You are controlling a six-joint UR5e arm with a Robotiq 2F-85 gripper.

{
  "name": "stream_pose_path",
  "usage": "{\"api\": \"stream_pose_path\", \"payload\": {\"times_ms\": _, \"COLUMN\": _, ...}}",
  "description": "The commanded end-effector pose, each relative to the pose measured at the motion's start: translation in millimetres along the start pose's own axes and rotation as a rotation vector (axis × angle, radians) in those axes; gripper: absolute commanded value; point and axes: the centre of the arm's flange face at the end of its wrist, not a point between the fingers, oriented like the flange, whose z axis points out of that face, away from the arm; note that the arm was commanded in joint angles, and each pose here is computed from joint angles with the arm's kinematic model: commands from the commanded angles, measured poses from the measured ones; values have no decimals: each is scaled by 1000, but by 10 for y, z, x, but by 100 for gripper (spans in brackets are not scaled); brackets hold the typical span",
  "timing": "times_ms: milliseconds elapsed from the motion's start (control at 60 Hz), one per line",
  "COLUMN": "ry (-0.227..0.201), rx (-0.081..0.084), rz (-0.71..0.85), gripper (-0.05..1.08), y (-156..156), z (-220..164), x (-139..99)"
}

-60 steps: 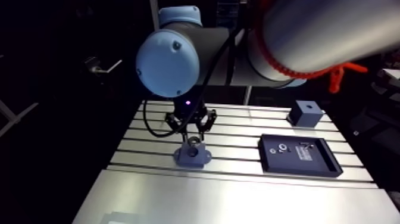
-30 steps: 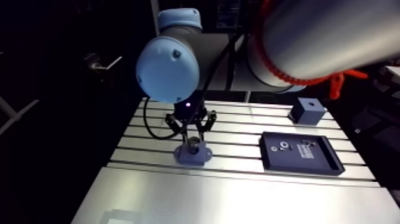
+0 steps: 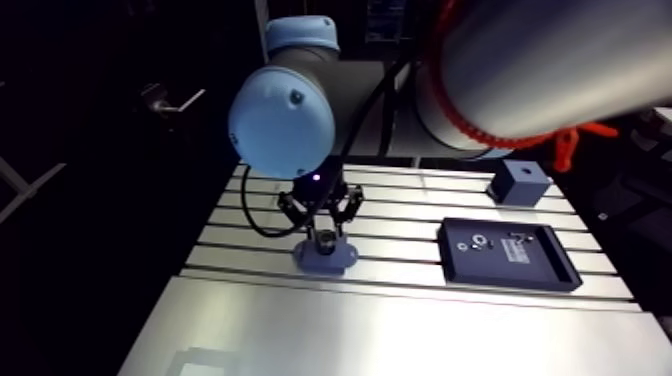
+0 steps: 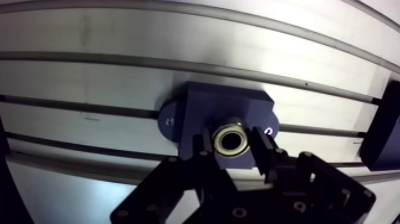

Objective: Pick up the bearing and press it into the housing until flush.

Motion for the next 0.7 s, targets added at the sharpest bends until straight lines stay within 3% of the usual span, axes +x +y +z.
{"api": "stream_pose_path", "payload": {"times_ms": 17, "ry": 1, "rx": 0, "rz": -3, "gripper": 59, "y": -2, "z": 38, "x": 3}}
{"api": "stream_pose_path", "payload": {"times_ms": 700, "ry": -1, "rx": 0, "rz": -9, "gripper": 59, "y": -37, "z": 51, "x": -27}}
